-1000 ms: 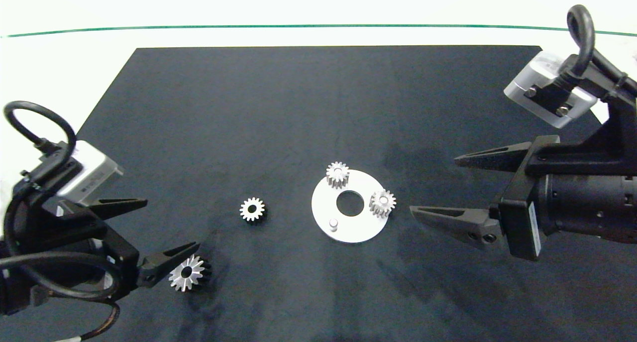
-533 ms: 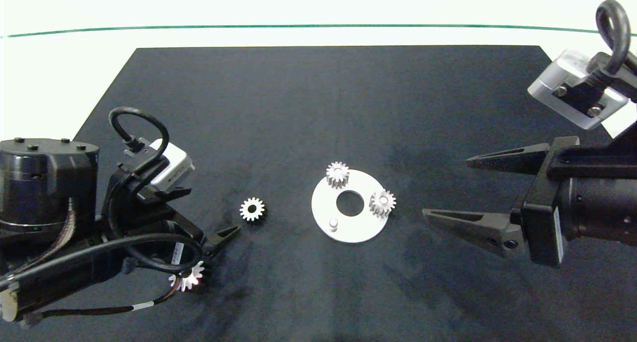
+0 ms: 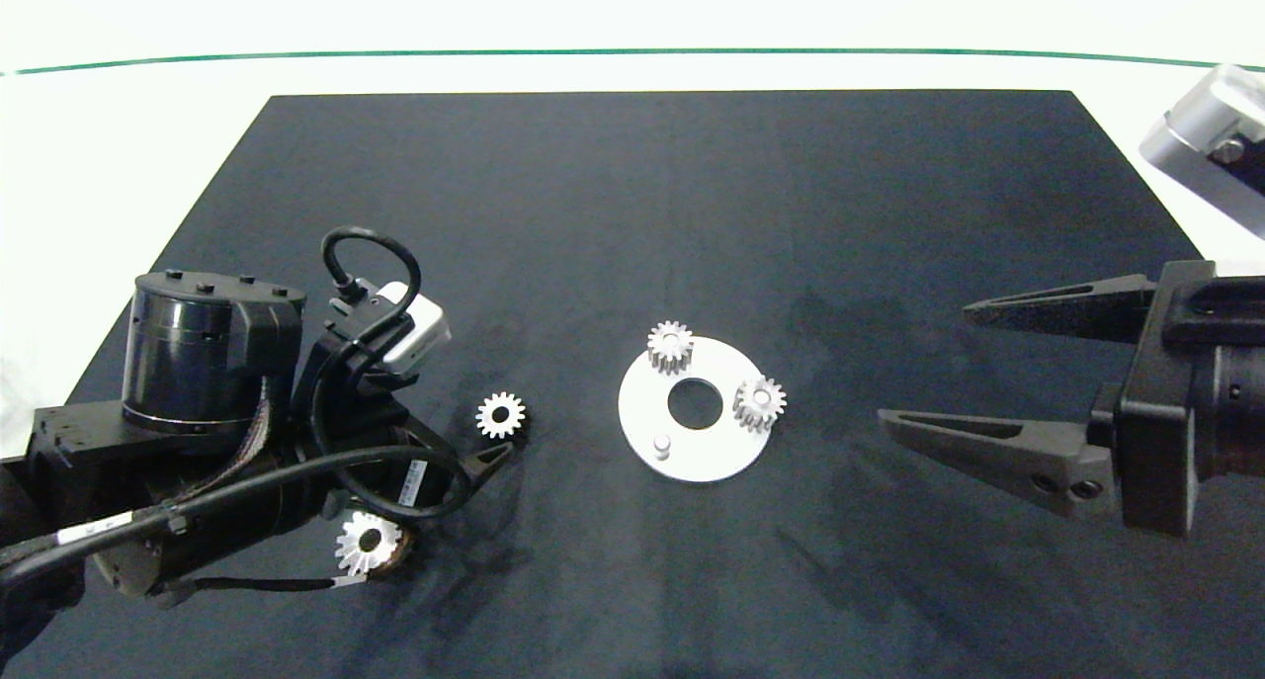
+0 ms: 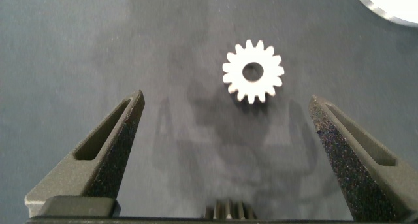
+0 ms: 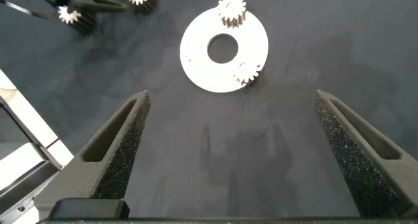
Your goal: Remove an incorrectly installed larger gear and replace it with the correct smaller gear
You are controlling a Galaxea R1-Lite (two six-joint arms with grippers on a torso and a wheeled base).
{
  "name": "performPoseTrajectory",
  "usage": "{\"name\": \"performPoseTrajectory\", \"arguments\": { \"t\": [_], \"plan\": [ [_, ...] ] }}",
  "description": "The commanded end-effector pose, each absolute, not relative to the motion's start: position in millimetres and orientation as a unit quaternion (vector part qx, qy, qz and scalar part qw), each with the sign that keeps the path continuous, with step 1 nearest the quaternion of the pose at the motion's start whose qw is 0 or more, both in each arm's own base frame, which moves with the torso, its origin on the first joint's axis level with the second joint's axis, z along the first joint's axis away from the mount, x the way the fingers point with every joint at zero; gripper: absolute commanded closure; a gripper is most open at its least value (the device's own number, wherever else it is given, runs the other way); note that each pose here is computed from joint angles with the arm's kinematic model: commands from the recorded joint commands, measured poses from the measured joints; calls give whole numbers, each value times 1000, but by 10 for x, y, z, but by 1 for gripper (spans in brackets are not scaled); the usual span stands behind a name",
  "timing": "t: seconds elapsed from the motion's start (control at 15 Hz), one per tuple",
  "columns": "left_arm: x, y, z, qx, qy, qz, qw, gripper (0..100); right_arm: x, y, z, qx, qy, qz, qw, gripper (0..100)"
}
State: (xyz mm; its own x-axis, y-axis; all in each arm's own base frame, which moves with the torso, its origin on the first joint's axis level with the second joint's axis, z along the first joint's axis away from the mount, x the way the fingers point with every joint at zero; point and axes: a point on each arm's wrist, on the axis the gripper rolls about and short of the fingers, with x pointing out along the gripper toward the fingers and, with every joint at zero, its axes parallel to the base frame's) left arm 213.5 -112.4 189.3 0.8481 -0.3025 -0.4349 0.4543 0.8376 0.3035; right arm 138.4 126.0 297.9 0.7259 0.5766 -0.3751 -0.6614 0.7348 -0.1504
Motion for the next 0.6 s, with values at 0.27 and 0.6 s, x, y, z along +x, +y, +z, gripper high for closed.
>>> {"name": "performPoseTrajectory", "arguments": {
  "t": [0.27,0.6],
  "plan": [
    [2272,-1254,1726,210,207,-208,933,0,1311,1193,2999,-138,153,338,918,0],
    [2381,-1317,1661,211,207,-202,934,0,1307,1190,3002,-138,153,338,919,0]
  ]
}}
